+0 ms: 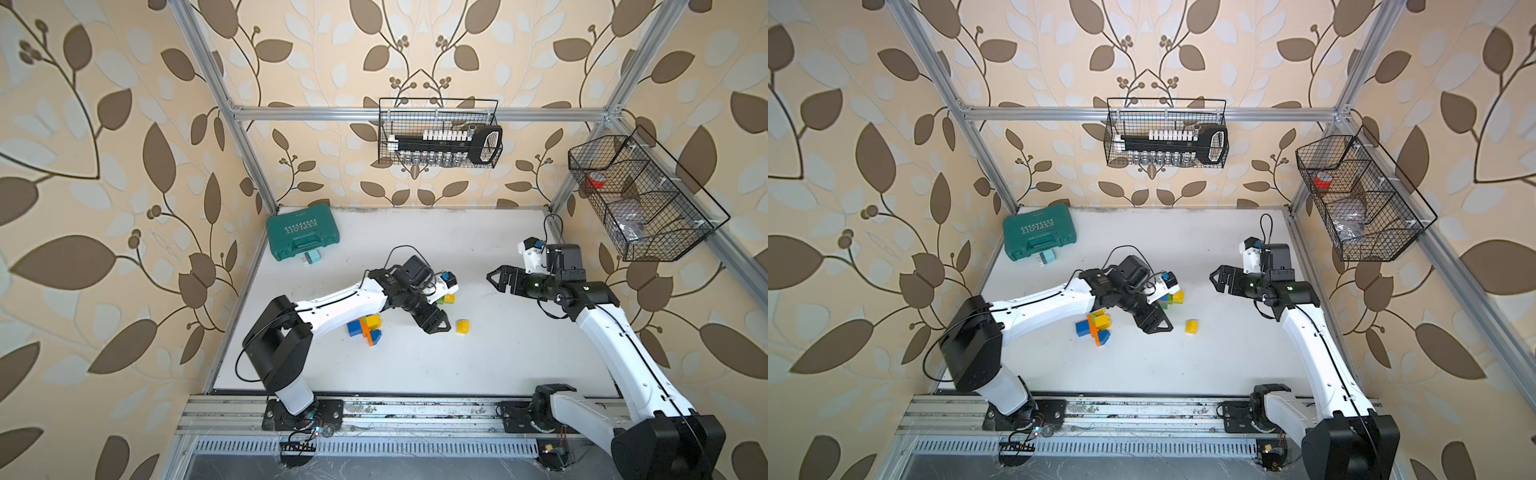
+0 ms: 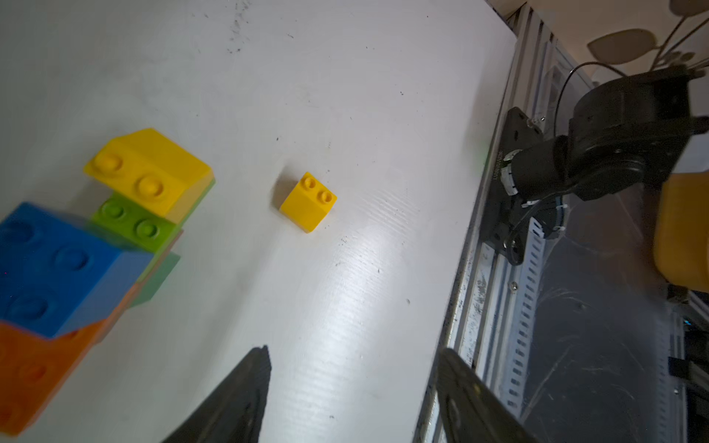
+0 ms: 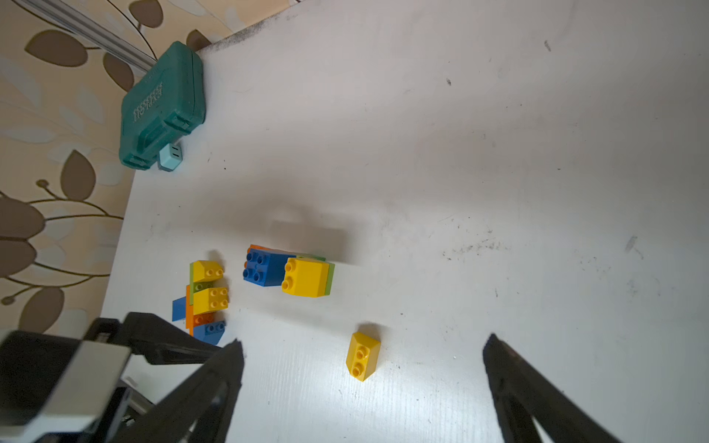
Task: Assemble a fork with lego
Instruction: Pick up the lego brick from the center of the board.
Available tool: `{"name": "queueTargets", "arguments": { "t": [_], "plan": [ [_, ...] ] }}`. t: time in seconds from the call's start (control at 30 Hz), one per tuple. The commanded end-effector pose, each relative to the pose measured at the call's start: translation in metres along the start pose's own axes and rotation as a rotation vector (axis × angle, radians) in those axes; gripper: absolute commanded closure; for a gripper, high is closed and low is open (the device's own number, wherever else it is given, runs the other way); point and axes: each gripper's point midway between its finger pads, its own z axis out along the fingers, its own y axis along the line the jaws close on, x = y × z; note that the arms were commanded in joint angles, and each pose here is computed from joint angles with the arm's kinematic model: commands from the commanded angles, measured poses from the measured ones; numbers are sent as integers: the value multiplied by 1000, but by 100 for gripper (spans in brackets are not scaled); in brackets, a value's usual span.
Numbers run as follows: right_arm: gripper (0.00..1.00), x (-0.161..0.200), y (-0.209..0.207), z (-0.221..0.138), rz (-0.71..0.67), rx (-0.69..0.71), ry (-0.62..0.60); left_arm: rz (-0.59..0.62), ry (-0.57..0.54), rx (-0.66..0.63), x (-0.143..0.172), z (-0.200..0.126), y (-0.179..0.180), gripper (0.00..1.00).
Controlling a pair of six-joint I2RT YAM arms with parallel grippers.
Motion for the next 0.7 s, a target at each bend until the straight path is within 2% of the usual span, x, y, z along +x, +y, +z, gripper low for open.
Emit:
{"name": "queueTargets", "arguments": {
  "t": [0.0, 0.1, 0.37, 0.5, 0.67],
  "plan": [
    [1, 10, -3, -1, 102, -33, 11, 130, 52, -103, -6, 24, 11, 30],
    [1, 13, -11, 0, 156, -32, -2, 184, 56, -136, -15, 42, 16, 30],
    [1, 25, -6, 11, 159, -106, 41, 361, 70, -176, -24, 70, 19, 30],
    [1, 25, -6, 11, 155, -109, 36, 421, 77, -153, -27, 80, 20, 28],
    [1, 26, -11, 7, 148, -72, 22, 449, 126, -99, -25, 95, 20, 32]
  ]
}}
